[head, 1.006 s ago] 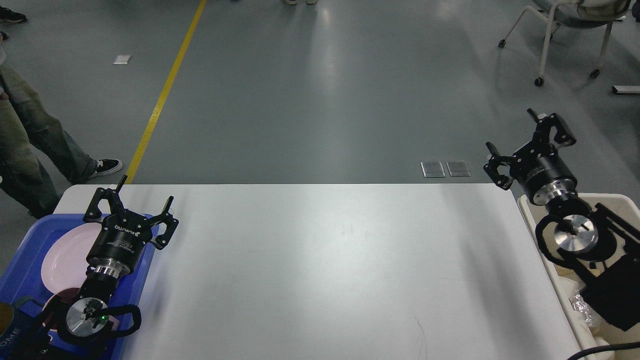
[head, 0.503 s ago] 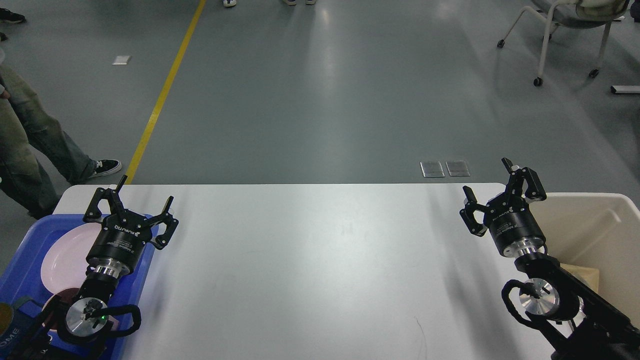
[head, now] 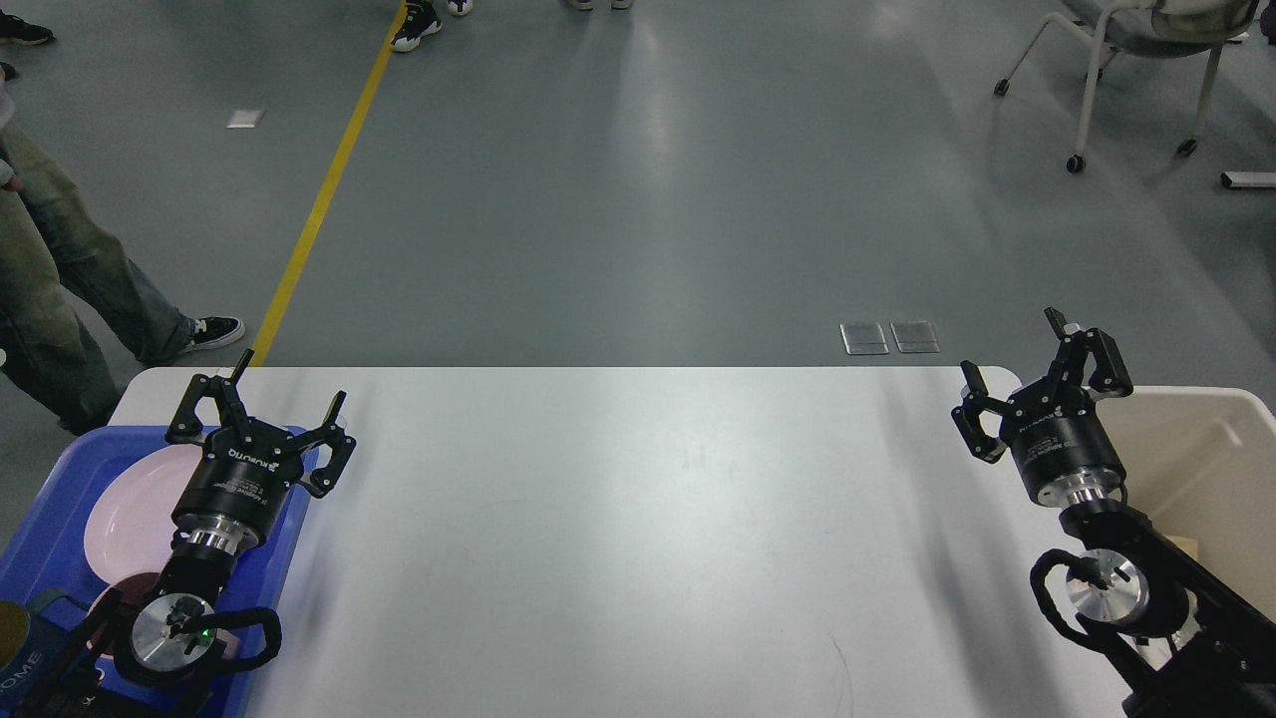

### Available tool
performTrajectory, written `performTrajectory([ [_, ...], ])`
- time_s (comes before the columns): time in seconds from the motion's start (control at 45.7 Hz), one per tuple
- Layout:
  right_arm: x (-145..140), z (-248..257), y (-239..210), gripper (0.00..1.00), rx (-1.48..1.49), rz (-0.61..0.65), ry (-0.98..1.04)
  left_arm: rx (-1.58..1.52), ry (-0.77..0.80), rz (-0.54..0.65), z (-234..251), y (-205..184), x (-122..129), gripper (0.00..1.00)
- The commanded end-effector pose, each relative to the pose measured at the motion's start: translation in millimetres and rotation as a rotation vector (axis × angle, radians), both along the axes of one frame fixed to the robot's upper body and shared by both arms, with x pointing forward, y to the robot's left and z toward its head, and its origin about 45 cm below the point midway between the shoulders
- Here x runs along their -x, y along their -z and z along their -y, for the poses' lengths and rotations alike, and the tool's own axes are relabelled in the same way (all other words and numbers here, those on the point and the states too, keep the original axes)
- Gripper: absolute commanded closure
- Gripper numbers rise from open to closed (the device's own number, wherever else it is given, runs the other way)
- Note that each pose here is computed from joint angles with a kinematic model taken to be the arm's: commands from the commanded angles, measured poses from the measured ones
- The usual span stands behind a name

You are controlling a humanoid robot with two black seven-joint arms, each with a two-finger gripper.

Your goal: Tidy desktop

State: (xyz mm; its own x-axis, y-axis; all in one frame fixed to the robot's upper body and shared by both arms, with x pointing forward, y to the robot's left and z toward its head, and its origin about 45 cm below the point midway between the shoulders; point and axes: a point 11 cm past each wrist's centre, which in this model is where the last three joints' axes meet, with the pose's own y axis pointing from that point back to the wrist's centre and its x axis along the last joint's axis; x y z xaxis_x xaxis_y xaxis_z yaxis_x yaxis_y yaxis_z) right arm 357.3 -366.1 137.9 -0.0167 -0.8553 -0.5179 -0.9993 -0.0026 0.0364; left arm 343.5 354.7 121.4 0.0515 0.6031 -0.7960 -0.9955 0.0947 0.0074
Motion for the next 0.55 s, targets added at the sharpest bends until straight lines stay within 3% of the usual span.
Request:
performTrajectory([
  [0.0,0.3,8.4,1.9,0.00,-0.023,-0.001,0.027,0.000,0.000,0.000,0.0,0.0,0.0,0.04],
  [0.525,4.8,16.5,6.0,0.00,-0.036,-0.009,0.052,0.000,0.000,0.000,0.0,0.0,0.0,0.04],
])
